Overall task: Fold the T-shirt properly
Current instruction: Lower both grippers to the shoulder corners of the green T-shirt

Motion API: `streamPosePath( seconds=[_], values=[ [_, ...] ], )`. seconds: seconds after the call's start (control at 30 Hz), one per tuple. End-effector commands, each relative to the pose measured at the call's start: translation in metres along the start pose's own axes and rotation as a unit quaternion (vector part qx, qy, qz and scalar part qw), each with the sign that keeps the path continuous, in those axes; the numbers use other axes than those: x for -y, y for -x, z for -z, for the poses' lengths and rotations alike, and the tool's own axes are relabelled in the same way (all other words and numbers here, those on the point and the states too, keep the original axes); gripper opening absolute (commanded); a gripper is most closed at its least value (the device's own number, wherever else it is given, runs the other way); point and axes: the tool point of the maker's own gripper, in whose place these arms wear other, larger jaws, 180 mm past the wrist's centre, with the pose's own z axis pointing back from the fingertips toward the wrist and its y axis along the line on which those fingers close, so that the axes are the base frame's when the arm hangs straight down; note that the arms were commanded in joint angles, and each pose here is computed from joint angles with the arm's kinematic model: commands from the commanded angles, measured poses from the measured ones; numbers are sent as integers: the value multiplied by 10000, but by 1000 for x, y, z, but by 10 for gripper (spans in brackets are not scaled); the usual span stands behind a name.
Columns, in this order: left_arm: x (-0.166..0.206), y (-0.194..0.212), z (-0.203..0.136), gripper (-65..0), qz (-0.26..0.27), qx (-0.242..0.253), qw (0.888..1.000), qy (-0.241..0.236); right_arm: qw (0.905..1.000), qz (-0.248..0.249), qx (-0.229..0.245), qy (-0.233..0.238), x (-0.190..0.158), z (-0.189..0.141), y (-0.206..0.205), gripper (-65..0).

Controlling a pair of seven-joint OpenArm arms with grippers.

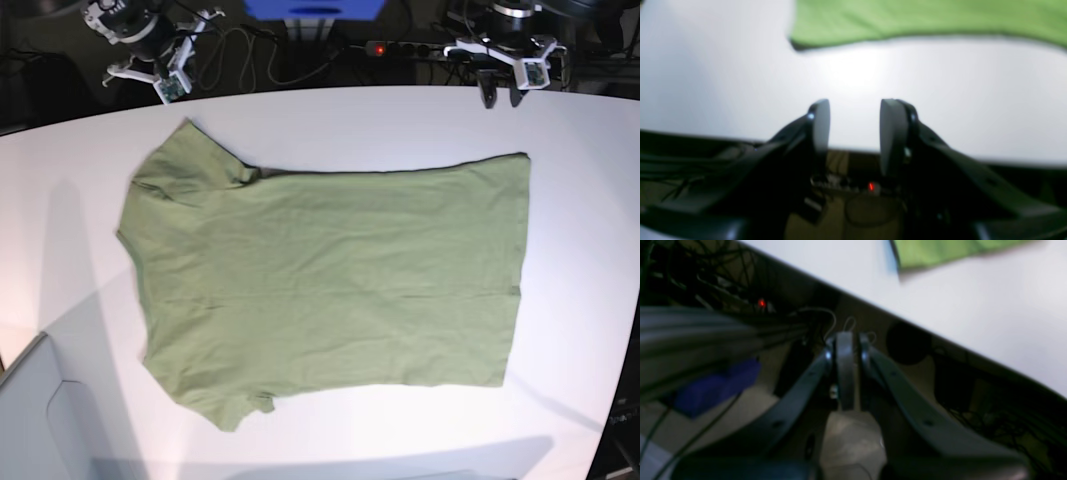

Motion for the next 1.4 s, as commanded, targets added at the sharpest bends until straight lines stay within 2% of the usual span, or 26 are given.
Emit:
streamPosePath(
  seconds=[0.0,0.17,0.23,0.3,0.37,0.47,0.8,1.03,1.27,1.37],
  values=[
    [-4,-13,0,-396,28,224,9997,-56,9998,-123,144,-101,-4,-3,-7,-627],
    [-21,-35,17,-388,-10,614,9976,-319,9994,-144,292,-86,-2,0,-18,-490],
    [-30,-37,26,-363,-51,691,9966,-452,9993,-138,340,-82,-2,2,-22,-443],
    [-36,-32,38,-324,-112,655,9964,-532,9993,-149,334,-62,0,3,-23,-391],
    [-41,-18,51,-298,-214,392,9973,-589,9994,-166,309,-23,3,4,-24,-361],
    [-48,-17,66,-296,-355,305,9964,-713,9996,-180,217,5,6,7,-24,-358],
    [-65,-43,87,-296,-582,469,9925,-969,9994,-194,269,47,10,9,-29,-358],
    [-69,-14,109,-296,-808,100,9916,-1009,9992,-196,323,90,13,10,-34,-354],
    [-68,-5,113,-298,-882,-8,9909,-1012,9996,-180,216,81,14,15,-27,-354],
    [-68,-5,113,-364,-882,-8,9909,-1012,9996,-182,223,84,14,15,-27,-354]
  ],
)
